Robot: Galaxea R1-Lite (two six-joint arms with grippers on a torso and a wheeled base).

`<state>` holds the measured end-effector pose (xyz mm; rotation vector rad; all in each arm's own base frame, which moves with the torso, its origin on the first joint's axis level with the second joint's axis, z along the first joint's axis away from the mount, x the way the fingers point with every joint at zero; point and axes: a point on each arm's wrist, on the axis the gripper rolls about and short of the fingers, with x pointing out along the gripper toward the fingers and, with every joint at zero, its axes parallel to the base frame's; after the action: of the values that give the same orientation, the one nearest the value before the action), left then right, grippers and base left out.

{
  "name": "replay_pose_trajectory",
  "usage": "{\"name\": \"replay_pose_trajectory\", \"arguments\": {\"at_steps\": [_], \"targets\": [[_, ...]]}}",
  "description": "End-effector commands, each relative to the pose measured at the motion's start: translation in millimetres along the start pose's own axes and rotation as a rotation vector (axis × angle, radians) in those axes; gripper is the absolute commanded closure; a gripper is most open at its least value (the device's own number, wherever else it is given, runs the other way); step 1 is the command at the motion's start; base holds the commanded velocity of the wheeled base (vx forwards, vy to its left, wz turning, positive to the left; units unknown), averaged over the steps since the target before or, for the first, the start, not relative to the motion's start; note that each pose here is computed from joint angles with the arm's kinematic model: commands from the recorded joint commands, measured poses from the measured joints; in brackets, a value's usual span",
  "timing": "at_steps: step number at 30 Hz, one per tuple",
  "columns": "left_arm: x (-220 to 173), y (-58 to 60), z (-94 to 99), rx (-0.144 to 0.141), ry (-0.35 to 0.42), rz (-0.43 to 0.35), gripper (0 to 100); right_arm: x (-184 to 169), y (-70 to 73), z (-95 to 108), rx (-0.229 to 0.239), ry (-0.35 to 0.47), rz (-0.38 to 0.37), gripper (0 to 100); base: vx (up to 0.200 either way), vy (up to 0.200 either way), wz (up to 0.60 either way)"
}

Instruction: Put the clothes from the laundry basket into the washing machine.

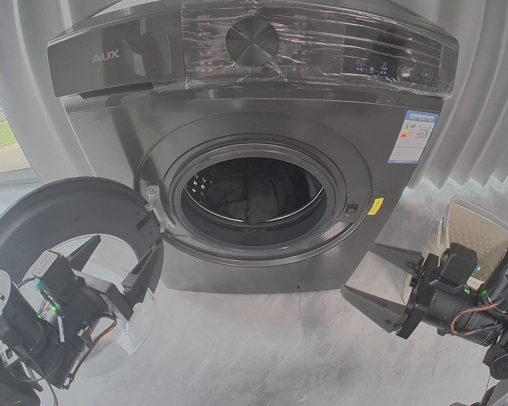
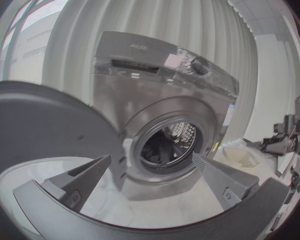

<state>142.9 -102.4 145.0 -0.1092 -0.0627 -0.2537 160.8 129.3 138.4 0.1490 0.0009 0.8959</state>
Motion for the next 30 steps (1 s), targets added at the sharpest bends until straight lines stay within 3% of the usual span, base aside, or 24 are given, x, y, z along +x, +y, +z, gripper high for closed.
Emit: {"name": "replay_pose_trajectory", "arguments": {"at_steps": [1, 5, 10, 18, 23, 30], "targets": [[-24, 32.8, 8.2, 0.001, -0.010, 0.137, 0, -29, -4.1, 23, -0.035, -0.111, -0.064, 0, 0.000, 0.000, 0.00], [-36, 37.5, 8.6, 0.032, 0.031, 0.117, 0, -54, -5.4, 24, -0.049, -0.130, -0.121, 0, 0.000, 0.000, 0.00], [-51, 41.7, 7.3, 0.049, 0.079, 0.122, 0, -75, -6.0, 33, -0.095, -0.192, -0.184, 0, 0.000, 0.000, 0.00], [-92, 52.8, 8.3, 0.049, 0.087, 0.126, 0, -108, -9.1, 43, -0.172, -0.231, -0.350, 0, -0.150, 0.000, 0.00], [-117, 60.3, 7.1, 0.064, 0.060, 0.143, 0, -135, 3.5, 39, -0.240, -0.189, -0.428, 0, 0.000, 0.000, 0.00], [-141, 68.6, 0.7, 0.048, 0.018, 0.216, 0, -170, 26.1, 25, -0.267, -0.179, -0.507, 0, 0.000, 0.000, 0.00]]}}
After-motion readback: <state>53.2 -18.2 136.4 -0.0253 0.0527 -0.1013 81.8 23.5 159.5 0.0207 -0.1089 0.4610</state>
